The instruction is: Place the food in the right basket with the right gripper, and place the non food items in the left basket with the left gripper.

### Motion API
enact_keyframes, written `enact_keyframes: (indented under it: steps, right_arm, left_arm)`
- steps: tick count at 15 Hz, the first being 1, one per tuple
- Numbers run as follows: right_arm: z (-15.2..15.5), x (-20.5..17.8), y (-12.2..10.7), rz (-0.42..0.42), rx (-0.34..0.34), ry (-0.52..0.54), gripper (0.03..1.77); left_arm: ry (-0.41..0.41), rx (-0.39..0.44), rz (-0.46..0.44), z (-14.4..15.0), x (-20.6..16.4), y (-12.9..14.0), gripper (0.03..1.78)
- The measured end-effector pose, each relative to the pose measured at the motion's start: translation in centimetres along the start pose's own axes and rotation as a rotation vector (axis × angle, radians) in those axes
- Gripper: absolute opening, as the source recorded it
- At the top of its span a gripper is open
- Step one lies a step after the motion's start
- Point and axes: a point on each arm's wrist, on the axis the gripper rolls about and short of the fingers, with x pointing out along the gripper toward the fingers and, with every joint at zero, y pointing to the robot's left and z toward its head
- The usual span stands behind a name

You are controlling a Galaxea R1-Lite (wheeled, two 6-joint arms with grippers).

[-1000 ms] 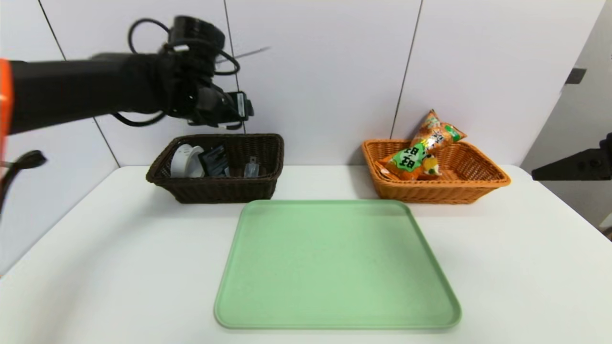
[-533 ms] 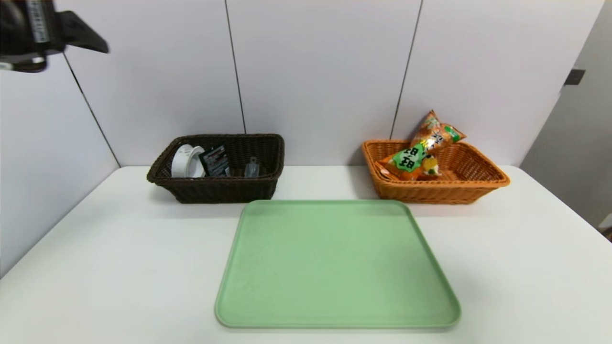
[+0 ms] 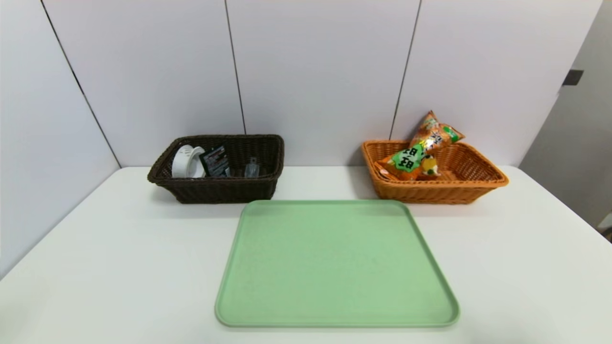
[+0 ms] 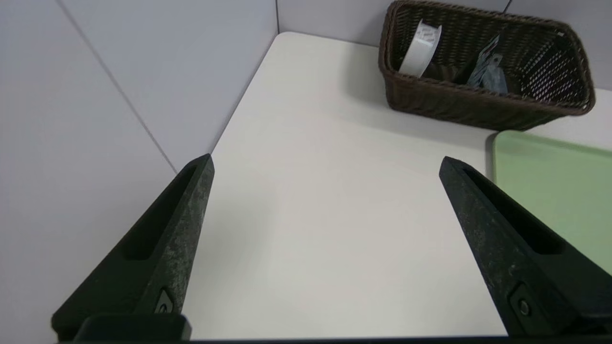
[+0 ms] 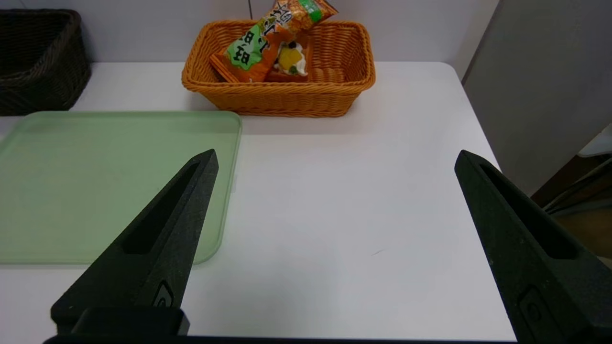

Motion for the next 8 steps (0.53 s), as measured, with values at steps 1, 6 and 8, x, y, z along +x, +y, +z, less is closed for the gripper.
enact_keyframes:
  steps: [1,6,8]
  right_arm:
    - [-1.6,-1.1,-0.1,-0.006,0.0,-0.026,1.71]
    - [-8.6,-4.5,0.1,-0.045,-0.039,-0.137,1.71]
    - [-10.7,-5.2,0.2,0.001,-0.06,-0.181,1.71]
  left_arm:
    - [-0.015,0.001,0.012,-1.9,-1.1,0.7,1.67]
    - [-0.078,0.055,0.001,-9.4,-3.8,2.0,1.68]
    - [-0.119,0.067,-0.066,-11.9,-4.0,2.1,1.69]
